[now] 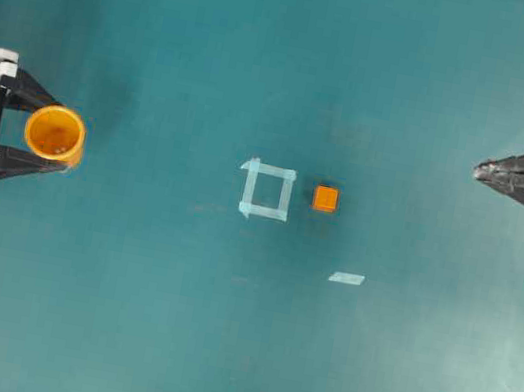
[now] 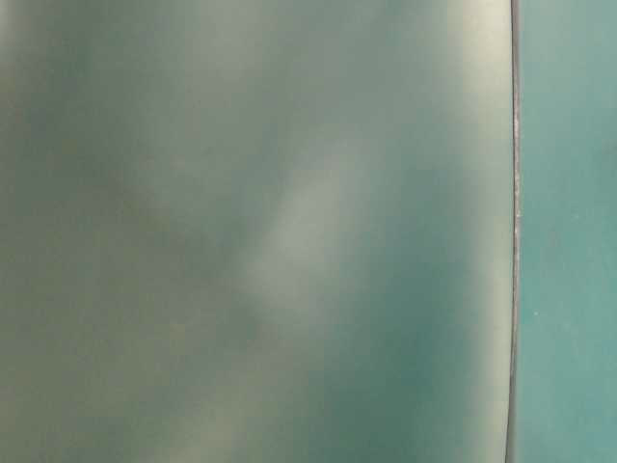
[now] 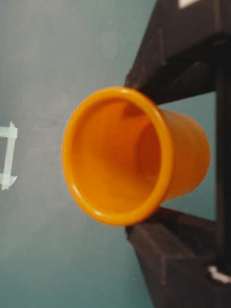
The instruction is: Move the cup to the left with left arm.
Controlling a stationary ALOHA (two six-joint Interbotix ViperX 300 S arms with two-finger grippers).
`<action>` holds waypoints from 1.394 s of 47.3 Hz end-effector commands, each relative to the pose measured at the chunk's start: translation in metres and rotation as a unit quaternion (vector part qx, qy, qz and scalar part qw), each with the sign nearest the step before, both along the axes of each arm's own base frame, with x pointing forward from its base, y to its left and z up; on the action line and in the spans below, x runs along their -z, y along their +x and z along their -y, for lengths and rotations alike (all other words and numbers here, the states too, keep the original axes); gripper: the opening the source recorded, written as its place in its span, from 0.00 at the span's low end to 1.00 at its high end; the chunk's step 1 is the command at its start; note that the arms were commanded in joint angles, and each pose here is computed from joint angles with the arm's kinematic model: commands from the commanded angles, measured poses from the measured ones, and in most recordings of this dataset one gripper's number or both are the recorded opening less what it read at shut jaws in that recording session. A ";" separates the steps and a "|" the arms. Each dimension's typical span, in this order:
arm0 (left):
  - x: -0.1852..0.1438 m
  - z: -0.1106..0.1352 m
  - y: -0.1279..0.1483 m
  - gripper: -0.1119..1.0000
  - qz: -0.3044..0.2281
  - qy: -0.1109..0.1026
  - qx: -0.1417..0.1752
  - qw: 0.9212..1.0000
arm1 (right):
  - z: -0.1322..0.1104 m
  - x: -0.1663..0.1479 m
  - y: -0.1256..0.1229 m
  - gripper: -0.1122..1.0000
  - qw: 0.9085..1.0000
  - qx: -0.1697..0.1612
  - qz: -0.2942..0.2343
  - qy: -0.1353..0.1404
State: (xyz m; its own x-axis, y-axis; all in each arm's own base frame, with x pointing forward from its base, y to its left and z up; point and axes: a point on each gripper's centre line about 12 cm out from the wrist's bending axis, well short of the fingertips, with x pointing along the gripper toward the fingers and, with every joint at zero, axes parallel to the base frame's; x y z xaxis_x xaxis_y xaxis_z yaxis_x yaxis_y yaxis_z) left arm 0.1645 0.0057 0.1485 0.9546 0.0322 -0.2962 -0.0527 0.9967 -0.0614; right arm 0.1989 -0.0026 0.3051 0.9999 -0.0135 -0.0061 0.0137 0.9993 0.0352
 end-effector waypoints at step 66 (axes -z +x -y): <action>0.000 0.005 0.004 0.67 -0.013 0.017 0.022 1.000 | 0.000 -0.010 0.002 0.10 1.000 0.001 0.005 0.001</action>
